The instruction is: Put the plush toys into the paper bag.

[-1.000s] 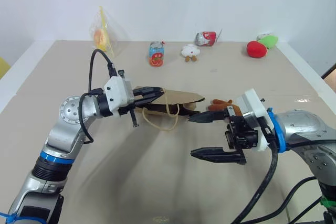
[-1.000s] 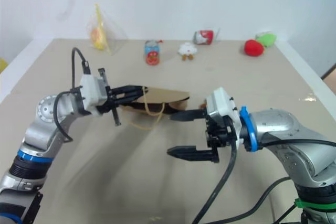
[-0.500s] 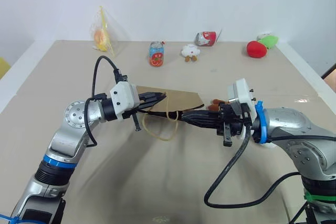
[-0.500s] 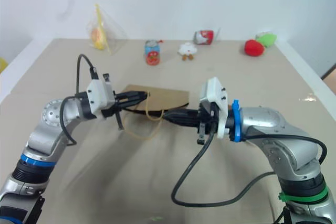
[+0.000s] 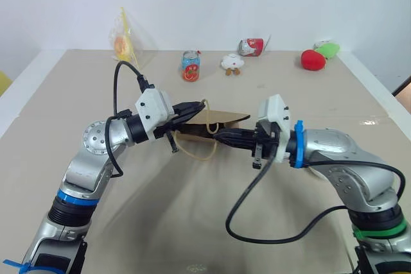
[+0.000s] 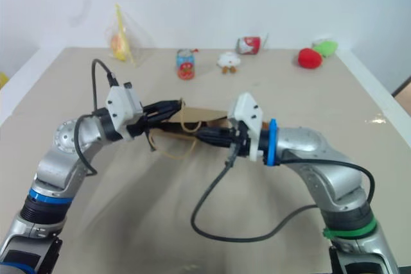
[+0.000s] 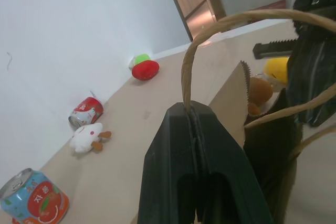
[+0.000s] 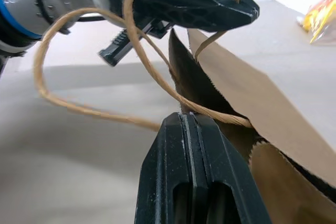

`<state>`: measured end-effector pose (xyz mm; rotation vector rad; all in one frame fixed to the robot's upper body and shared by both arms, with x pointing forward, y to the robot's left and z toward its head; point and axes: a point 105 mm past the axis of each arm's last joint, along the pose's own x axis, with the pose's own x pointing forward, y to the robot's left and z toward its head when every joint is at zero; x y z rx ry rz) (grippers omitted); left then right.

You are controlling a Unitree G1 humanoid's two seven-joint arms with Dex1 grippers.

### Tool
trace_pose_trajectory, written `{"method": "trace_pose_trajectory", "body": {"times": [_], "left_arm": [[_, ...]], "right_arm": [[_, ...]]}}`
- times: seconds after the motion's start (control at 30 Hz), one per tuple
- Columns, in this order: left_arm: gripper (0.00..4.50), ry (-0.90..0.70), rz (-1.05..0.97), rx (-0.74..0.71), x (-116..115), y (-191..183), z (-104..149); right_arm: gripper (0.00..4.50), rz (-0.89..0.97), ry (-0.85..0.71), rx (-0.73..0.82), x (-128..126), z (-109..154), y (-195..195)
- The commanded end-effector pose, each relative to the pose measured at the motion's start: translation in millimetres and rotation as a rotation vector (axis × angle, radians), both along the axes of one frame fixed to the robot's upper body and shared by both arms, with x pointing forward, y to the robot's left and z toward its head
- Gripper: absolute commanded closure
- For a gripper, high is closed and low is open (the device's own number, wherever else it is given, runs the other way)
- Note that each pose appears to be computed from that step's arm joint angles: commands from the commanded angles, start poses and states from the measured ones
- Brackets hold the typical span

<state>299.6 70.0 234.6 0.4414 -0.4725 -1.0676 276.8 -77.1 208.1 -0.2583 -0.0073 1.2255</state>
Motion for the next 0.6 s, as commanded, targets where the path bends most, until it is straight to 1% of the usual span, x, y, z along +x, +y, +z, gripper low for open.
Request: {"method": "trace_pose_trajectory", "body": {"times": [0.03, 0.23, 0.47, 0.6], "left_arm": [[4.50, -0.044, -0.002, -0.013, -8.1, -0.7, 10.3], [4.50, -0.055, 0.029, -0.048, -6.5, -1.5, 16.9], [4.50, -0.087, 0.098, -0.101, 4.0, 3.6, 32.0], [4.50, -0.114, 0.091, -0.134, 1.5, -0.5, 42.2]], "right_arm": [[4.45, -0.009, -0.064, -0.001, 4.3, 9.1, 7.9], [4.45, -0.037, -0.061, -0.033, 9.8, 0.2, 17.4], [4.45, -0.054, -0.075, -0.072, 12.5, -6.2, 18.6], [4.45, -0.061, -0.083, -0.103, 11.8, -15.0, 23.2]]}}
